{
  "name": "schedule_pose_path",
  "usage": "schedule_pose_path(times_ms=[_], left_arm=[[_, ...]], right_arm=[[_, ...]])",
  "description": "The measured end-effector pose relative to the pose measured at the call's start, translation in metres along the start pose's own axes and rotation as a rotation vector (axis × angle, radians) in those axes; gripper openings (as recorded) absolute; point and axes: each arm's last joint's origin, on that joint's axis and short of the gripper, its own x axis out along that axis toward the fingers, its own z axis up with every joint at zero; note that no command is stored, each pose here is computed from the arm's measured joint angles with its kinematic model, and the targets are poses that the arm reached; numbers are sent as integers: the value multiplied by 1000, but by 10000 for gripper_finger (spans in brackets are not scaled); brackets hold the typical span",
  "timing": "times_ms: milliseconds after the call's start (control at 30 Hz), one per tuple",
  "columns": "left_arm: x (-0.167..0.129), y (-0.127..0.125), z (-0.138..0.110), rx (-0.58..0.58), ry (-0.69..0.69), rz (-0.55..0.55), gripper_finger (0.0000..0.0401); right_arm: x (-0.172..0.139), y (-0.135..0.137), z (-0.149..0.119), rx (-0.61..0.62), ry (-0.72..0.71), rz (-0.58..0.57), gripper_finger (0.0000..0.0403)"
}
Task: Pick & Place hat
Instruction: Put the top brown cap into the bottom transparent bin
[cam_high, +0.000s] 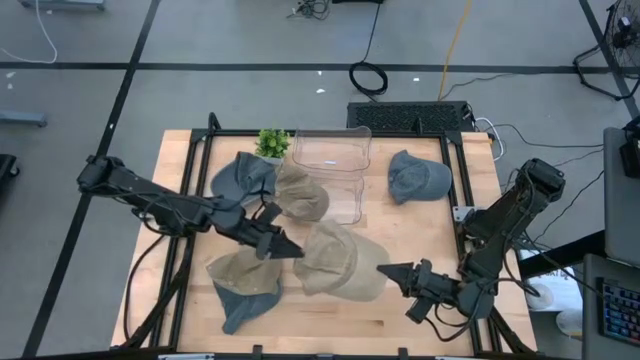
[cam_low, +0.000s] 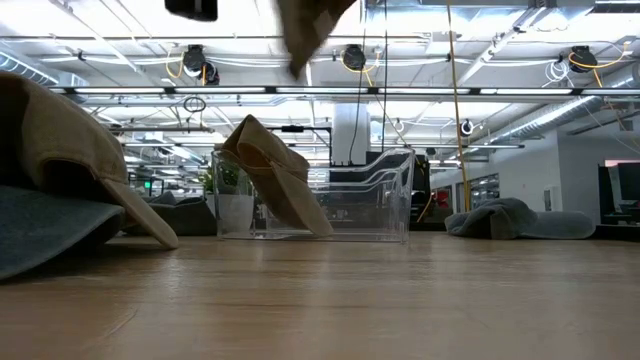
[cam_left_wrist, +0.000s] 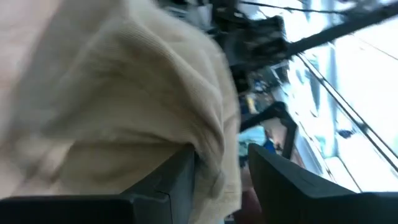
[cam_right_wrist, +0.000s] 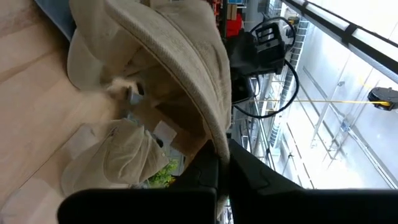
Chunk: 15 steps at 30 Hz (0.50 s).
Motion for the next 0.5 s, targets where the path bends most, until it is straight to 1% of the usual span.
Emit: schedule_pose_path(times_ms=[233,367,433,500], left_arm=[[0,9,-3,-30,26,98,157],[0,10,-4,-34,34,99,155],[0,11,-4,-36,39,109,143],[-1,13,-5,-37,47,129,116]], right_arm=[[0,0,0,-6,0,0,0],[0,0,0,-8,1,0,0],[0,0,0,-8,1,0,0],[0,0,0,-8,1,0,0]])
